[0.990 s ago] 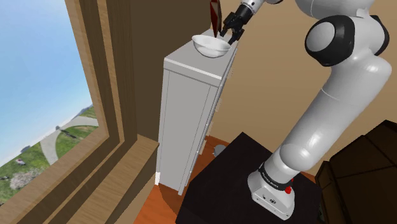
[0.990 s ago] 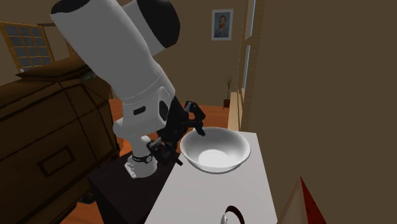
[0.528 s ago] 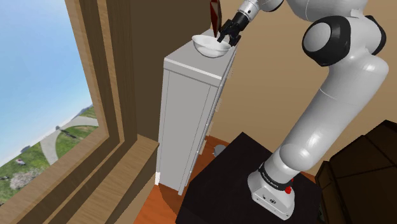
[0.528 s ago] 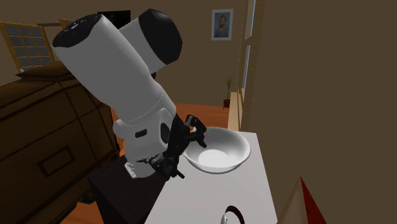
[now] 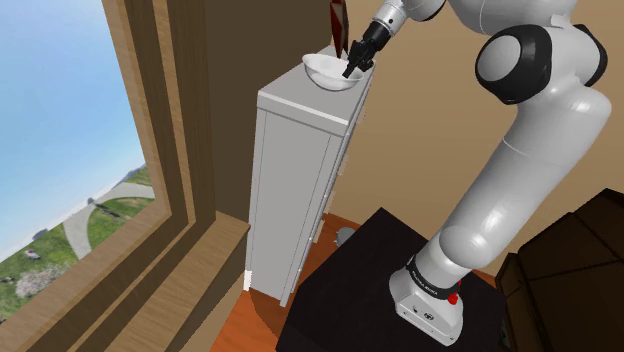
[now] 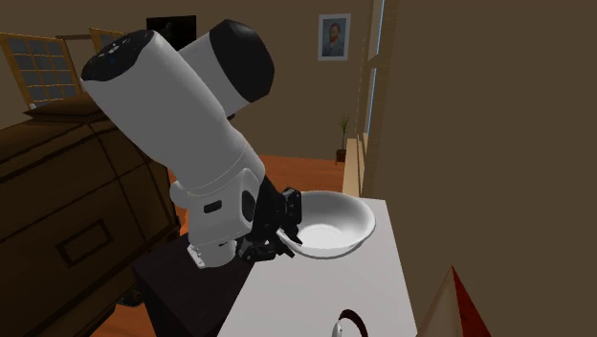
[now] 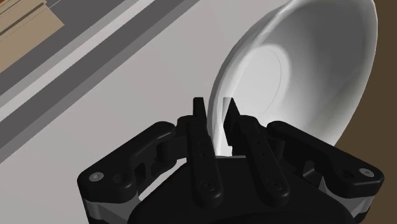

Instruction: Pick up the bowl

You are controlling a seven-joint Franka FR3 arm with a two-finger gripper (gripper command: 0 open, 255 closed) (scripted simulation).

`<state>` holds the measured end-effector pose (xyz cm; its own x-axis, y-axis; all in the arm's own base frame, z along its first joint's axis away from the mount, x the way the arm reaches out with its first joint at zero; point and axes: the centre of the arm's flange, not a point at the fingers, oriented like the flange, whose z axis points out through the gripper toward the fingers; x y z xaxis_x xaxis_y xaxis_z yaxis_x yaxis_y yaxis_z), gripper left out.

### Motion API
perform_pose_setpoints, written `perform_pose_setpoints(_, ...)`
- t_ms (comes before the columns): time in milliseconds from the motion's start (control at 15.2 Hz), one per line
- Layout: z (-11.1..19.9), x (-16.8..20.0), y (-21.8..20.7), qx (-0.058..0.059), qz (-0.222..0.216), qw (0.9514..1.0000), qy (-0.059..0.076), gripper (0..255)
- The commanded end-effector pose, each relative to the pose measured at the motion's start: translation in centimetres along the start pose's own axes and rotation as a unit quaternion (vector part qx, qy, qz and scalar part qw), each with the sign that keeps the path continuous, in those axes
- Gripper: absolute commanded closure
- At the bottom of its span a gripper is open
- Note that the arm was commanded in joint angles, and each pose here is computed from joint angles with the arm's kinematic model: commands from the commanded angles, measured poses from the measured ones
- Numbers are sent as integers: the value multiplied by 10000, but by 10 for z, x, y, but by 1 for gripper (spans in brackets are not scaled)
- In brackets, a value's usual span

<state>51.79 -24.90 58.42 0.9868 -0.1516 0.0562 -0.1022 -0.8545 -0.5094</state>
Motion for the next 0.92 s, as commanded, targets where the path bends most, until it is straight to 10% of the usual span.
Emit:
perform_pose_setpoints(0, 1, 0, 0, -2, 4, 10000, -8, 255)
perform_pose_setpoints(858, -45, 3, -27, -2, 4, 10000, -8, 255)
